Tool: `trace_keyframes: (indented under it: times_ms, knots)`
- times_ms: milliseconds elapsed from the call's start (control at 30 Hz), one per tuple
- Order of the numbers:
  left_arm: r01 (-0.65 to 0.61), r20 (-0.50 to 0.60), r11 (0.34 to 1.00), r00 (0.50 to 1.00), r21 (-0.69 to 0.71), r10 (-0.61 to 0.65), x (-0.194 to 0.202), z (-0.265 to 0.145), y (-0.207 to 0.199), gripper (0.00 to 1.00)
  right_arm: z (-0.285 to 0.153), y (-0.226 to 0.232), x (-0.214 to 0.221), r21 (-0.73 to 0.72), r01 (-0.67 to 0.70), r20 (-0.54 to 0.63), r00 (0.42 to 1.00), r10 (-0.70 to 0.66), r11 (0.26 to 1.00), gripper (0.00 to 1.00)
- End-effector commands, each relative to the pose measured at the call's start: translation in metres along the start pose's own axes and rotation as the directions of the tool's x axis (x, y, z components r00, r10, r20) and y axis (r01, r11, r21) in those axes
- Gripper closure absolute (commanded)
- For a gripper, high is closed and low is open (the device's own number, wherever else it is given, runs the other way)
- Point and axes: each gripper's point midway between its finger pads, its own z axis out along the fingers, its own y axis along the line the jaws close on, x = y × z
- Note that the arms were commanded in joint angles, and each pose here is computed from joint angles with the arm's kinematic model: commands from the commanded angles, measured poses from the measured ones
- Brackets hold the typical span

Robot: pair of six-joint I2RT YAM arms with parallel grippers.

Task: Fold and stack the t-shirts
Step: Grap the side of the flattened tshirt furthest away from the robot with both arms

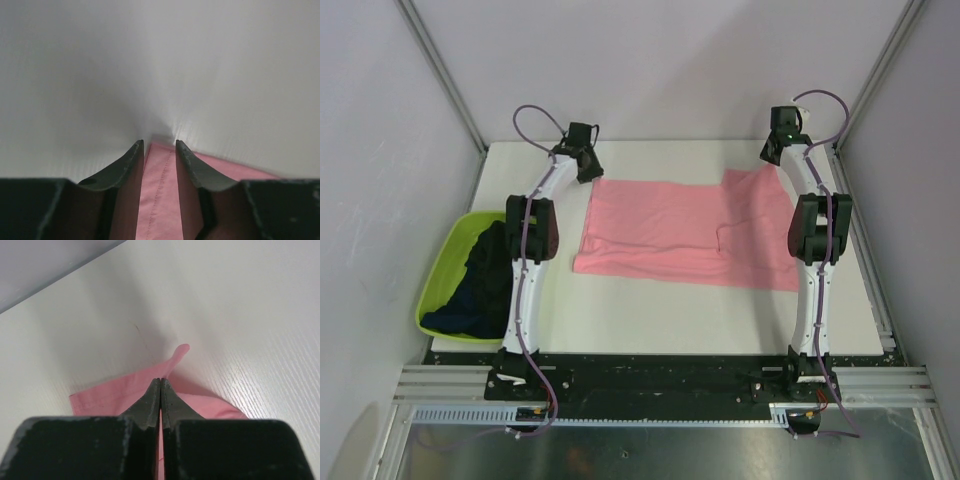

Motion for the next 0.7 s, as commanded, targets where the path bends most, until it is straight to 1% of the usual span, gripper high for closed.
trace_keyframes:
  times_ms: [0,233,433,667]
  knots:
    - [-0.025,0.026,0.999,0.999,-0.028,0.026,-0.002,-0.002,-0.001,0.65,-0.021,0.010,-0.032,-0.035,-0.028,0.077,0.997,0.030,0.999,1.00]
    - [-0.044,0.031,0.996,0.998,-0.084,0.047,0.004,-0.008,0.005,0.66,-0.021,0.008,-0.034,-0.041,-0.036,0.075,0.996,0.039,0.998,1.00]
    - [-0.066,0.020,0.994,0.997,-0.092,0.068,0.012,-0.008,0.003,0.67,-0.024,0.009,-0.036,-0.046,-0.038,0.079,0.996,0.042,0.998,1.00]
    - [-0.073,0.006,0.992,0.997,-0.106,0.074,0.021,-0.009,0.004,0.74,-0.025,0.008,-0.037,-0.049,-0.043,0.078,0.996,0.047,0.998,1.00]
